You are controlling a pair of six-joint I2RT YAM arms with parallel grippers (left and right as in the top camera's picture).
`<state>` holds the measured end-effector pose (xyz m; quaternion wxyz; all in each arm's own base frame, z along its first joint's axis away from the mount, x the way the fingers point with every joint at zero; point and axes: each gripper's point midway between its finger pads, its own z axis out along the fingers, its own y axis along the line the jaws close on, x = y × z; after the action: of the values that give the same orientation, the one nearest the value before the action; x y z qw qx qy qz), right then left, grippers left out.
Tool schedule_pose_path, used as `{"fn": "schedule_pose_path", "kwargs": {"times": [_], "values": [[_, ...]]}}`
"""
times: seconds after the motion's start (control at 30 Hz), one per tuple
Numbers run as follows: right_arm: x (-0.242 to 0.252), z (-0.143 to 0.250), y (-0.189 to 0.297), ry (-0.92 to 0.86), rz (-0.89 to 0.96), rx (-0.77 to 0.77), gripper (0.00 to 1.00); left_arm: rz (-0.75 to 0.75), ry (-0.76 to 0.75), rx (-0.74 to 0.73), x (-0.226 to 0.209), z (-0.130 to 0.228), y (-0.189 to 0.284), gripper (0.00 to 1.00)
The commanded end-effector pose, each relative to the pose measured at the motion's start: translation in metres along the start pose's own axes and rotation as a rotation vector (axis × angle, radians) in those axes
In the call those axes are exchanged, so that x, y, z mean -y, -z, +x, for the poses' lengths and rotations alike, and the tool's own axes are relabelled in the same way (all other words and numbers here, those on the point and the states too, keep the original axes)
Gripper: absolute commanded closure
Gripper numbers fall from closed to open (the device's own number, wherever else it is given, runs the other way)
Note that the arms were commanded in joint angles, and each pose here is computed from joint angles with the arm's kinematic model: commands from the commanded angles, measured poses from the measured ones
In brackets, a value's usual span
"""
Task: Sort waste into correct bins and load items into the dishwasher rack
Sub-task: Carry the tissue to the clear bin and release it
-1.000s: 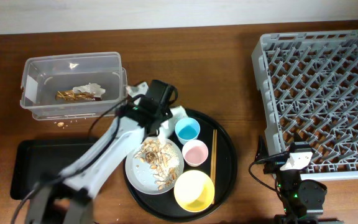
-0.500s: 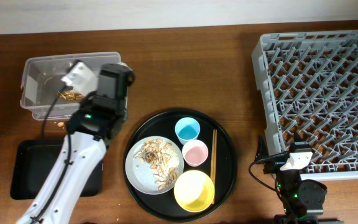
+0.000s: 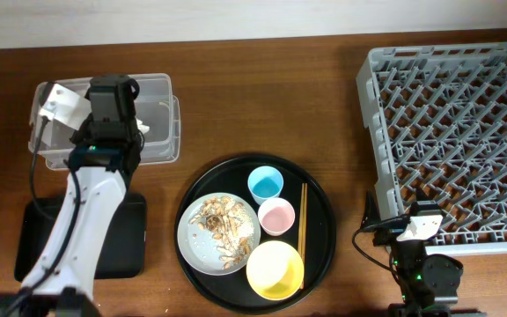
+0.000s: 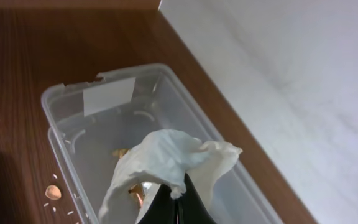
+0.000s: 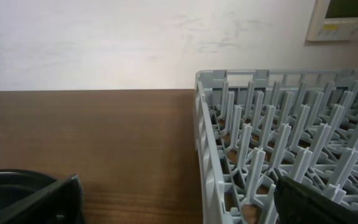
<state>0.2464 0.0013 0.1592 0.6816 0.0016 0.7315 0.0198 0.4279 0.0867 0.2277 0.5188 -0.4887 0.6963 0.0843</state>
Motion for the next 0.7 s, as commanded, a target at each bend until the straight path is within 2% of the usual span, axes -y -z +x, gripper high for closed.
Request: {"fn": "schedule_pose_path", "kwargs": {"times": [0.0, 0.07, 0.13, 0.3, 0.37, 0.53, 0.67], "values": [[0.001, 0.002, 0.0, -0.004, 0.006, -0.002, 0.01, 0.053, 0.012, -0.035, 0.016, 0.011, -0.011, 0.99], [0.001, 0.002, 0.0, -0.004, 0.006, -0.002, 0.01, 0.083, 0.025, -0.046, 0.023, 0.014, -0.012, 0.98], [0.001, 0.002, 0.0, -0.004, 0.006, -0.002, 0.01, 0.093, 0.031, -0.046, 0.026, 0.013, -0.013, 0.84], [0.001, 0.002, 0.0, -0.004, 0.006, -0.002, 0.01, 0.089, 0.025, -0.051, 0.025, 0.015, -0.012, 0.81], [0.001, 0.002, 0.0, -0.004, 0.006, -0.002, 0.01, 0.089, 0.025, -0.05, 0.025, 0.015, -0.012, 0.71], [0.001, 0.002, 0.0, -0.004, 0.006, -0.002, 0.01, 0.13, 0.007, -0.058, 0.032, 0.01, -0.003, 0.71], [0.001, 0.002, 0.0, -0.004, 0.006, -0.002, 0.01, 0.229, -0.047, -0.029, 0.048, -0.012, 0.033, 0.68]]}}
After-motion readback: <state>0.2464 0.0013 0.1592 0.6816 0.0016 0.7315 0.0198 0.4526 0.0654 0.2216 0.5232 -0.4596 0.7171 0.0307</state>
